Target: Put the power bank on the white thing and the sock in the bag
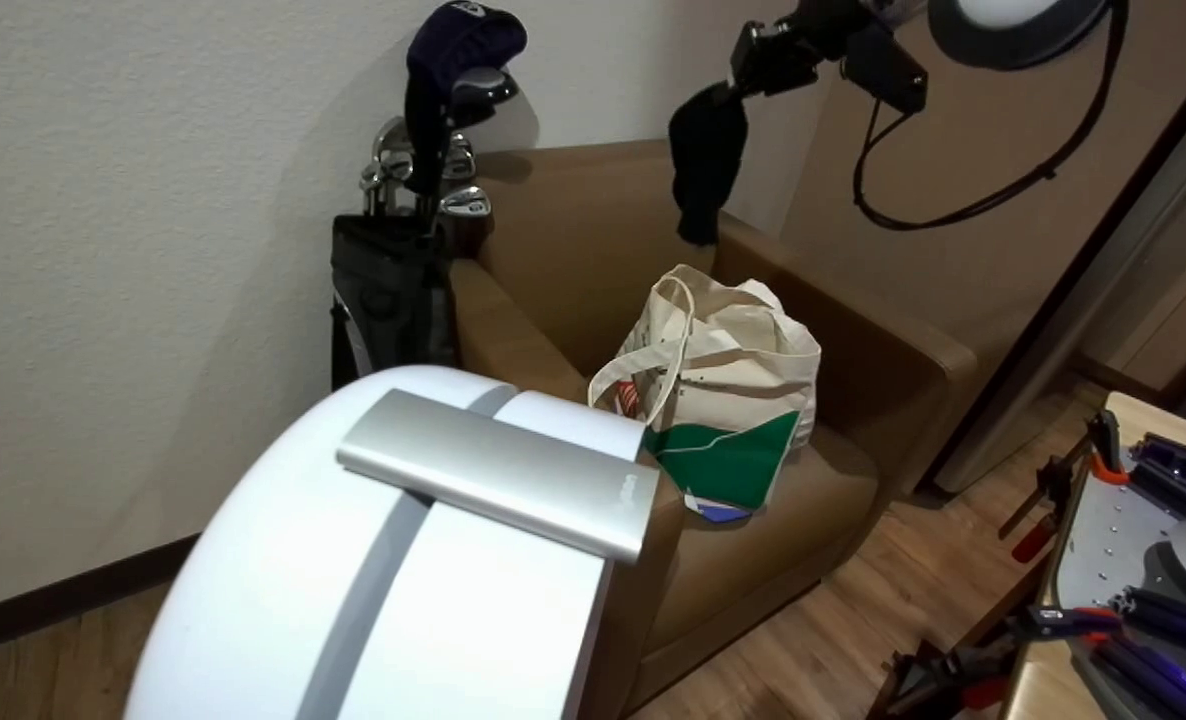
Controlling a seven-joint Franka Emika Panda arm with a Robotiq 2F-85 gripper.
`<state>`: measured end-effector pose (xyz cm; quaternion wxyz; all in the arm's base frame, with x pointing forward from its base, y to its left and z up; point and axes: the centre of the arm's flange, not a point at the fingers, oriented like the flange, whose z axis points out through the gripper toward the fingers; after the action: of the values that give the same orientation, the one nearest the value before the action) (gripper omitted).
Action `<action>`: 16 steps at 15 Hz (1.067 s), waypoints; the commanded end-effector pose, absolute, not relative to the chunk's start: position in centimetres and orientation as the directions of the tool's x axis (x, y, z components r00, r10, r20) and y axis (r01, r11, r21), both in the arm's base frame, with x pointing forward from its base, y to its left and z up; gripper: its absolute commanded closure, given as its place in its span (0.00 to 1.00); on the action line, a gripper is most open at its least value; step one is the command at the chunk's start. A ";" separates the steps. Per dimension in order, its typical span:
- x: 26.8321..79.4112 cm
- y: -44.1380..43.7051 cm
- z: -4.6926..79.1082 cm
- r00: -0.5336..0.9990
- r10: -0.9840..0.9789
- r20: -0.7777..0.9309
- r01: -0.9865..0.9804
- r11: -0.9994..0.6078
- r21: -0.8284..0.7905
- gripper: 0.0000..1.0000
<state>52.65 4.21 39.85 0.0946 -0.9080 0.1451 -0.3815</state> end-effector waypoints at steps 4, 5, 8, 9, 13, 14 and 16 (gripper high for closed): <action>51.6 1.8 27.9 0.820 -0.383 0.426 -0.327 -0.923 -0.201 0.93; 51.3 2.1 26.1 0.842 -0.376 0.387 -0.330 -0.926 -0.182 0.93; 50.5 3.5 22.6 0.912 -0.340 0.228 -0.306 -0.936 -0.173 0.93; 50.1 4.3 21.7 0.925 -0.336 0.178 -0.309 -0.937 -0.164 0.93; 49.1 6.1 19.4 0.948 -0.316 0.043 -0.305 -0.939 -0.160 0.93; 49.1 6.4 19.0 0.949 -0.315 0.022 -0.308 -0.938 -0.160 0.93; 49.1 6.4 18.5 0.941 -0.338 0.009 -0.332 -0.929 -0.166 0.68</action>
<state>48.69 6.62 19.34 0.0700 -0.9826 0.1675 -0.0382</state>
